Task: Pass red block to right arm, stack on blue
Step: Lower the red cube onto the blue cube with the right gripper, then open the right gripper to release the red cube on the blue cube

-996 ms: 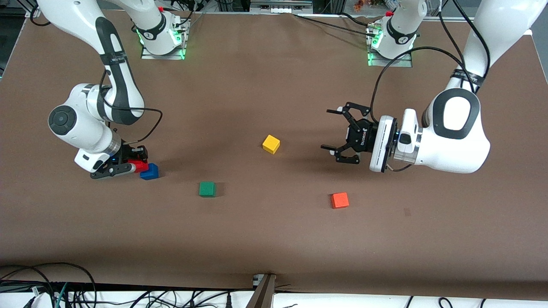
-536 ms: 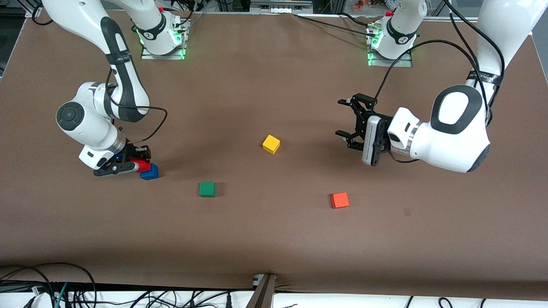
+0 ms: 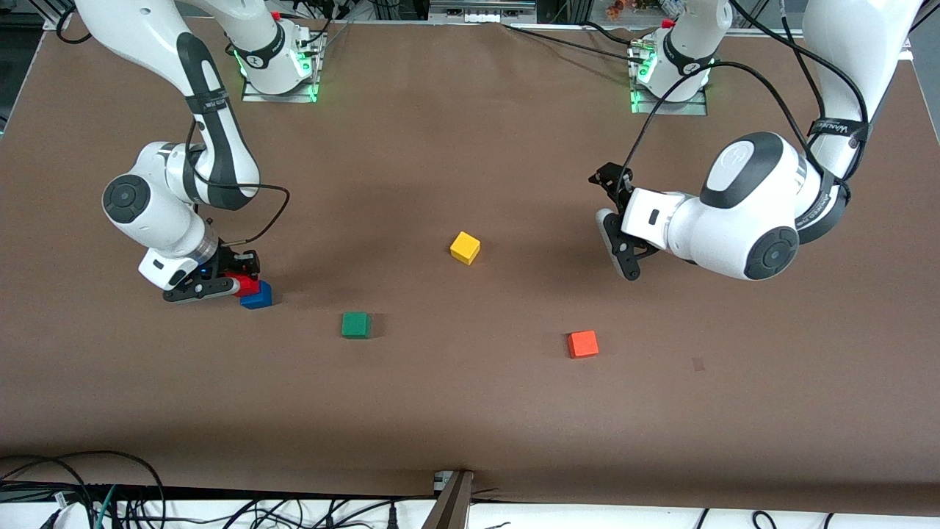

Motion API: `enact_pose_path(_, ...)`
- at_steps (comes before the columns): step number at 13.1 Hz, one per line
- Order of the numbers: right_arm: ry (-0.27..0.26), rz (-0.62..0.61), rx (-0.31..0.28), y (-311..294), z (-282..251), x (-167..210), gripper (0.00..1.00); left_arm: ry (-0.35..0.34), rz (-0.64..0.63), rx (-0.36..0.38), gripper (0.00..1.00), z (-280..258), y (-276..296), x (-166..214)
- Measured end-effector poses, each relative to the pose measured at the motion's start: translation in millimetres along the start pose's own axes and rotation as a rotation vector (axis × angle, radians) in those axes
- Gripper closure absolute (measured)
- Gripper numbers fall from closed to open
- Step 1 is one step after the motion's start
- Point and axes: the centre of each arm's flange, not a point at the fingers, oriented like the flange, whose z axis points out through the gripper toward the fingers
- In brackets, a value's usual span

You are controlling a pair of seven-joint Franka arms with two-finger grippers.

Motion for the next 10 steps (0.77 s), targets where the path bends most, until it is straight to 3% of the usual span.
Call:
enact_pose_path(3,0.002,0.0,-0.001,0,0,0,0.44,-0.037,-0.109,0.206,0.0,-20,-20,-14)
enact_pose_path(7,0.006,-0.004,-0.002,-2,0,1,0.44,0.1,-0.282,0.348,0.0,-88,-23,-51)
enact_pose_path(10,0.011,-0.011,-0.004,-8,0,2,0.44,0.154,-0.361,0.481,0.0,-135,3,-81)
